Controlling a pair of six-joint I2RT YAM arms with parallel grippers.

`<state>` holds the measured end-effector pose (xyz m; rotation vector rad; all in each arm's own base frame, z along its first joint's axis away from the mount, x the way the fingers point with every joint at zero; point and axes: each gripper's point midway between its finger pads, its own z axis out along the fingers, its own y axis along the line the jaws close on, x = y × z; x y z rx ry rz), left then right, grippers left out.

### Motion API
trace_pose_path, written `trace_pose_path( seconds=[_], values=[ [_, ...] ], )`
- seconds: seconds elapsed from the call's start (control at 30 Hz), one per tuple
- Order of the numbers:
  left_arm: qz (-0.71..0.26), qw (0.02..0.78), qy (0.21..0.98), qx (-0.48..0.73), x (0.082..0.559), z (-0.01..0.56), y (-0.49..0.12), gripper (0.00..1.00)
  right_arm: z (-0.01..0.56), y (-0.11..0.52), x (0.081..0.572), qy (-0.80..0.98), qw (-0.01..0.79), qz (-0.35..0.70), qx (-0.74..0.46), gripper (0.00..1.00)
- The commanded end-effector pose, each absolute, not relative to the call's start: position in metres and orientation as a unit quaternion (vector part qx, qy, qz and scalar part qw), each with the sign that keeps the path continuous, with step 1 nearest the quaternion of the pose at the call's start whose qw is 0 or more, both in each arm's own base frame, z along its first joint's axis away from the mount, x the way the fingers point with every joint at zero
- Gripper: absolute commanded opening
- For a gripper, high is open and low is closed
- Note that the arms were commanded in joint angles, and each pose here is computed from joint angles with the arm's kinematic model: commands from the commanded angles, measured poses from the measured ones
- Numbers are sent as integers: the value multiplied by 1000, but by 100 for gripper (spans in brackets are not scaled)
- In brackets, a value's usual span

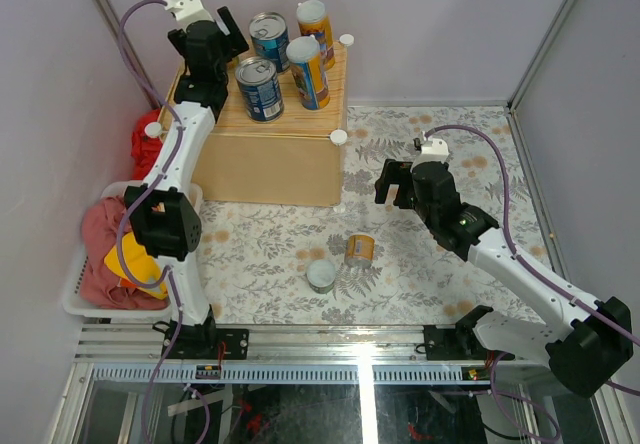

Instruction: Place and organize the canned foods onto the counter

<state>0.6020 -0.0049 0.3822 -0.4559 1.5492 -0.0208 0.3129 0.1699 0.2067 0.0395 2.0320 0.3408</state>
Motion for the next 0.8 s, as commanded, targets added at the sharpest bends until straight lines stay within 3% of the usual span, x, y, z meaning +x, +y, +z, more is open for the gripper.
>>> trace_pose_path(
  seconds=[0.0, 0.2, 0.5, 0.67, 0.77],
  values=[
    [-25, 745, 627, -227, 587, 447, -3, 90, 226, 172, 318, 830, 535, 157, 17, 99],
    [-30, 771, 589, -241, 565, 482, -2, 91, 227, 171, 317, 829, 536, 157, 17, 99],
    [-97, 827, 513, -208, 473, 570, -59, 91, 233, 168, 317, 827, 540, 152, 20, 99],
    [-167, 822, 528, -133, 397, 564, -126, 90, 238, 161, 316, 825, 547, 138, 26, 99],
    [-194, 801, 562, -75, 357, 531, -165, 90, 237, 157, 316, 827, 546, 129, 29, 99]
  ],
)
